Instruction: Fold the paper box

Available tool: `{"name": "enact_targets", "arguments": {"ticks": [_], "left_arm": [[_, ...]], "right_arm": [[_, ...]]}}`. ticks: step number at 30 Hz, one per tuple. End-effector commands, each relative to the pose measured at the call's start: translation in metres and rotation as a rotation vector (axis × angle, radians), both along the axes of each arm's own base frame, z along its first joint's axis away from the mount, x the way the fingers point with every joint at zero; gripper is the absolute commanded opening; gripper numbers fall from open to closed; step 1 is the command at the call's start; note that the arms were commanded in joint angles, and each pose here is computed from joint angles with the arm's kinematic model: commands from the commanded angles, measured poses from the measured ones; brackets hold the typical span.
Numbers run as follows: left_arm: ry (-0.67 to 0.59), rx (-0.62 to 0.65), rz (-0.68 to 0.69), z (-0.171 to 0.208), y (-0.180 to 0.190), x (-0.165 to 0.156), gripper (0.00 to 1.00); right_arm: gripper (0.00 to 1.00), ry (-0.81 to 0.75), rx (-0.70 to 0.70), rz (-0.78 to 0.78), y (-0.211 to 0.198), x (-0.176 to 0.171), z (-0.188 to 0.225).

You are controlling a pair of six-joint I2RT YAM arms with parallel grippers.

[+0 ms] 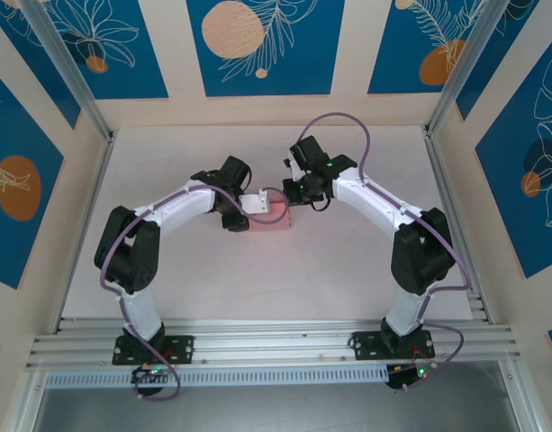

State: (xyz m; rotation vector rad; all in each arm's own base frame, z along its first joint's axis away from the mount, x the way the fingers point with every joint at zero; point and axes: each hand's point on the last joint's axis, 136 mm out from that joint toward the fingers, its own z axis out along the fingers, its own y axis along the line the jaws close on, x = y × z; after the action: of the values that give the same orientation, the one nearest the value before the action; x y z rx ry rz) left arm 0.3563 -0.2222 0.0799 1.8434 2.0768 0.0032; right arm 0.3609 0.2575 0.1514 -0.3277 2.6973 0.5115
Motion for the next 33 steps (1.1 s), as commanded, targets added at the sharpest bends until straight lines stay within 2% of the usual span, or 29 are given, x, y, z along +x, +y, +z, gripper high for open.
{"name": "enact_targets", "arguments": {"ticks": [1,33], "left_arm": [[0.013,0.026,0.018,-0.007,0.003,0.004,0.48],[0.035,0.058,0.026,-0.014,0.002,0.004,0.48]], "right_arm": [[0.07,0.093,0.116,0.001,0.018,-0.012,0.011],[0.08,0.192,0.188,-0.074,0.024,-0.001,0.004]]}}
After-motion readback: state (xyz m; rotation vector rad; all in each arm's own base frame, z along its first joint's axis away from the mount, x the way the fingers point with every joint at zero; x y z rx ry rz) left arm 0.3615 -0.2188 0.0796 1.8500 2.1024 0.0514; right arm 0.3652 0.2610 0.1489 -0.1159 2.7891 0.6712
